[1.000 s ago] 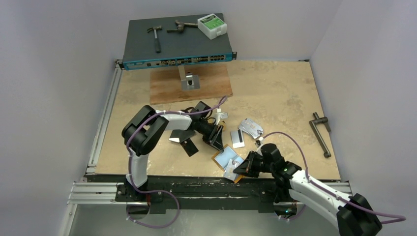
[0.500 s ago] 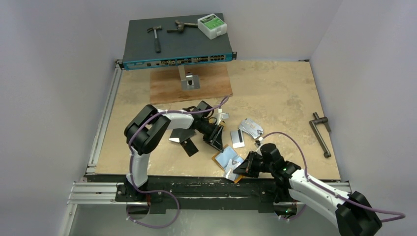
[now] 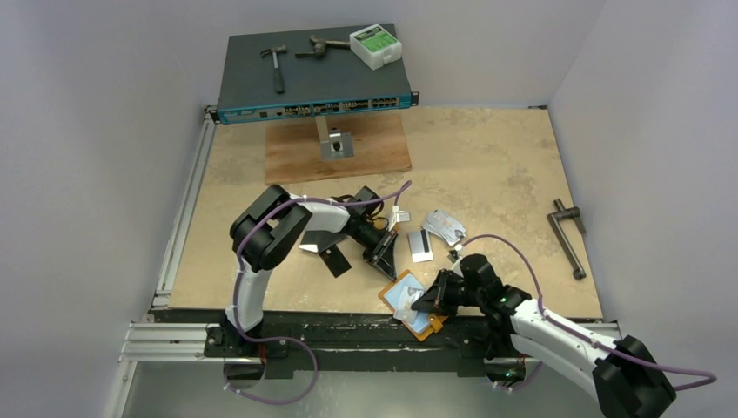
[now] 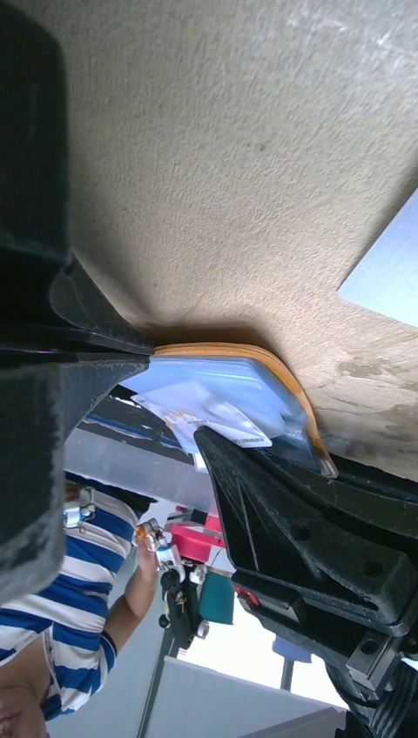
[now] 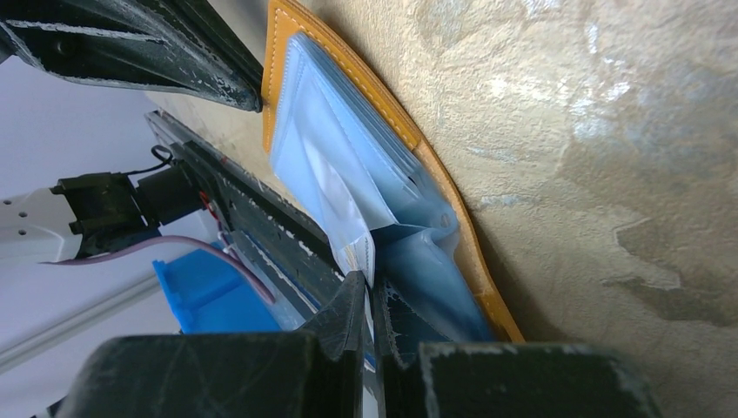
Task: Put the credit cards into the card holder
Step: Insert the credit card into the card holder.
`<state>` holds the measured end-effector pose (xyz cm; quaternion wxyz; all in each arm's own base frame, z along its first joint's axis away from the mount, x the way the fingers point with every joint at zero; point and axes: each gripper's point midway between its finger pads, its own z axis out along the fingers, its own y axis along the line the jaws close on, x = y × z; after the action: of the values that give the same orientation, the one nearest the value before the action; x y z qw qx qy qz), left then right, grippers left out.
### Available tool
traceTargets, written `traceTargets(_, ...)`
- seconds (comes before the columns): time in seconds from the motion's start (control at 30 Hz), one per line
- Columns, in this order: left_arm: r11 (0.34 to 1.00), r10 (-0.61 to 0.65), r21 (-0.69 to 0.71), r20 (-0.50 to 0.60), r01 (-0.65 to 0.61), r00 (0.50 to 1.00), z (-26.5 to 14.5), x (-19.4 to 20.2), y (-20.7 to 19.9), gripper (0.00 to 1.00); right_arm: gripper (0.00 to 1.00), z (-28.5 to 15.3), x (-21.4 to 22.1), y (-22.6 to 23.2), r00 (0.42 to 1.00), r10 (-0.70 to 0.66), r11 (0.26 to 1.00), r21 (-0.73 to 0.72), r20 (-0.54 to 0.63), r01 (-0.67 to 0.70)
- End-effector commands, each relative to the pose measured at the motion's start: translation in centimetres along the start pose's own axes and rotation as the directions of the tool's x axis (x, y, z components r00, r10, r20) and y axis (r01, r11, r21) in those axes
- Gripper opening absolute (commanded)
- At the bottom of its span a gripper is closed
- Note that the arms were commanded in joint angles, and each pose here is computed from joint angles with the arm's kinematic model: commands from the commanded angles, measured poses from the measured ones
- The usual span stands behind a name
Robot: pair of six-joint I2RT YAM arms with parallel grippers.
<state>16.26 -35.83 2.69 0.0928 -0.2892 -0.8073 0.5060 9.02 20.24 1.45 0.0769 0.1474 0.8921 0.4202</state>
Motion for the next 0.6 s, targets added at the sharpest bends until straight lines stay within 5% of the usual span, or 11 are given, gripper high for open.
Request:
traceTargets(0.0,0.997,-0.058,0.047,-0.024,0.059,0.998,-0.6,0.9,-1.2,0.00,0.00,0.3,-0.7,-2.9,0.998,-0.001,0.994,0.106,0.060,-0.005)
traceTargets(0.3,0.990,-0.097,-0.078,0.249,0.119,0.964,-7.1,-2.2,2.8,0.00,0.00,-0.2,-1.7,-1.3,0.995,-0.052,0.994,0.105,0.082,0.043)
traceTargets(0.57,1.000,0.001,-0.026,0.296,0.007,0.955,-8.9,-2.6,-0.1,0.00,0.00,0.7,-3.2,0.1,0.989,-0.140,0.986,0.100,0.055,0.134)
